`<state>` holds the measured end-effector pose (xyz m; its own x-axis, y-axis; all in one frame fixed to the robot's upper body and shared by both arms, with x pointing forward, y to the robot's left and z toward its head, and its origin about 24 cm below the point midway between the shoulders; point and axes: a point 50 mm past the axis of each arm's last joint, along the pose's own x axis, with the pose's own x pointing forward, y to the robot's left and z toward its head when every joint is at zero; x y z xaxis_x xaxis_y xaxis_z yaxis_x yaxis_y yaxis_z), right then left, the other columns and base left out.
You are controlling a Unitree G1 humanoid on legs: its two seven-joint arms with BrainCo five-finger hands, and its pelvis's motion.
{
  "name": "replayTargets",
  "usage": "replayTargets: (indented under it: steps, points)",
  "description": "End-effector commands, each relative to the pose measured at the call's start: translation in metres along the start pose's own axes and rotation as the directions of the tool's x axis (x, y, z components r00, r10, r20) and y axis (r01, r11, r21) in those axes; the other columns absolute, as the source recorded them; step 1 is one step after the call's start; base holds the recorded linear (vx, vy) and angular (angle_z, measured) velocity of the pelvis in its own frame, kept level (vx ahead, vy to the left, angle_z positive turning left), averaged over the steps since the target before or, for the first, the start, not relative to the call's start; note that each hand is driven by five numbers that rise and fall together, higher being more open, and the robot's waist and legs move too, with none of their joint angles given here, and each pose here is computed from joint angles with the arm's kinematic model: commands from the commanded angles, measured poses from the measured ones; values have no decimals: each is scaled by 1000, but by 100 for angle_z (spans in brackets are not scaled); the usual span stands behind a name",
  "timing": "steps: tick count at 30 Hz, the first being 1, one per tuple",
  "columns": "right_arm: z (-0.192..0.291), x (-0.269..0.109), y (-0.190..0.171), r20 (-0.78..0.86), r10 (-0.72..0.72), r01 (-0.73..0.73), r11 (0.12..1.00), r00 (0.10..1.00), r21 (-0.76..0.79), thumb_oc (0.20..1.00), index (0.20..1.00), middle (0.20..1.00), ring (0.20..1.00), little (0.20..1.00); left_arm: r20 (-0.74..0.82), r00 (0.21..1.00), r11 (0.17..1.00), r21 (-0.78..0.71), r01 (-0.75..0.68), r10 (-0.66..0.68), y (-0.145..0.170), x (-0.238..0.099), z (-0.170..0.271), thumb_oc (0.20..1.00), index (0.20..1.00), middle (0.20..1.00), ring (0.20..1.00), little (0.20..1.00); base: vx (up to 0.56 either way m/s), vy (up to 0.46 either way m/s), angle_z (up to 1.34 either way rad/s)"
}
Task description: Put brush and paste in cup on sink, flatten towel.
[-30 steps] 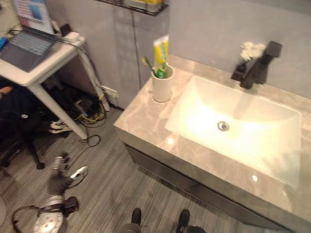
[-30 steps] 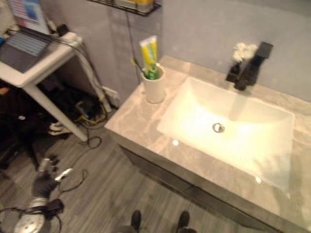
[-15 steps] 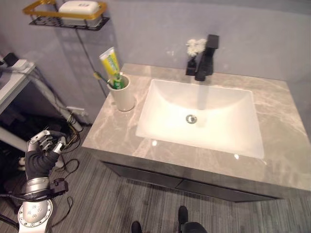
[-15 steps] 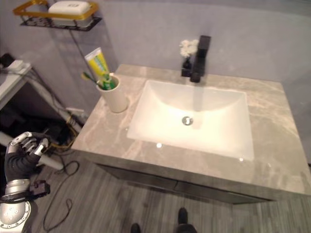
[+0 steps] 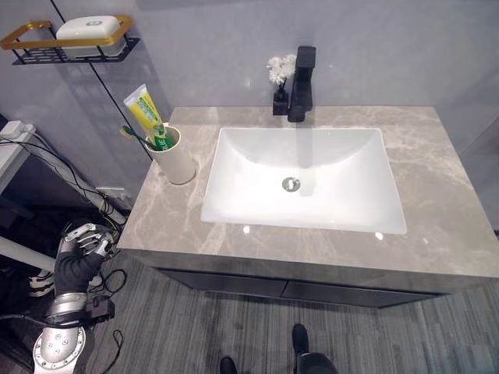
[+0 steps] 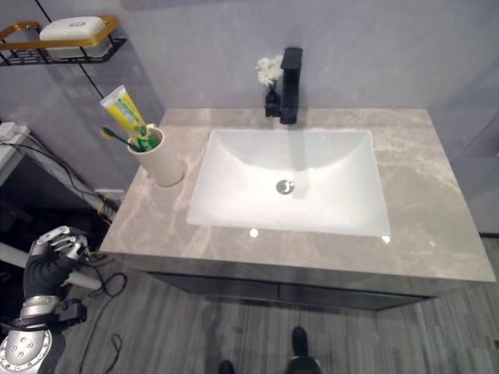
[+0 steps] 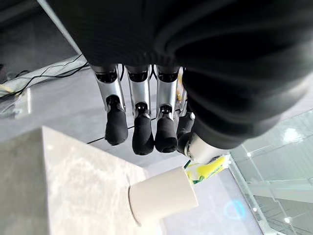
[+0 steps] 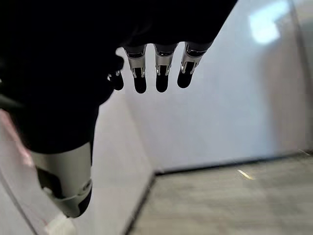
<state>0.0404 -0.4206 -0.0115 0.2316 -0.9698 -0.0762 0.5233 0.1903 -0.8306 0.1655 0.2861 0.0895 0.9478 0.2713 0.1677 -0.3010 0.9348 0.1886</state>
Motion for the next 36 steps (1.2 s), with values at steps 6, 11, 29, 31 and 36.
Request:
replayTargets:
  steps: [6,11,29,31,36]
  points:
    - [-46,-47,87,-395,412,-259,886,821,384,1000,1000,1000,1000,1000,26,991,991,4,132,-132,-8,31,6,200,200,200,200,200,-8,-46,2]
    - [-54,-89,123,-399,610,-559,790,684,251,1000,1000,1000,1000,1000,38,982,982,-11,186,-186,-15,35,9,200,200,200,200,200,6,-45,10]
    - [20,-111,161,-50,804,-789,591,592,165,1000,1000,1000,1000,1000,47,991,977,-163,135,-129,-46,72,-2,200,200,200,200,200,19,-10,-1]
    - [16,-111,162,-79,804,-790,595,590,152,1000,1000,1000,1000,1000,43,991,973,-191,132,-126,-53,77,-3,200,200,200,200,200,33,-8,1]
    - [6,-111,161,-128,797,-787,603,590,130,1000,1000,1000,1000,1000,60,990,972,-193,136,-127,-63,89,2,200,200,200,200,200,19,-2,-2]
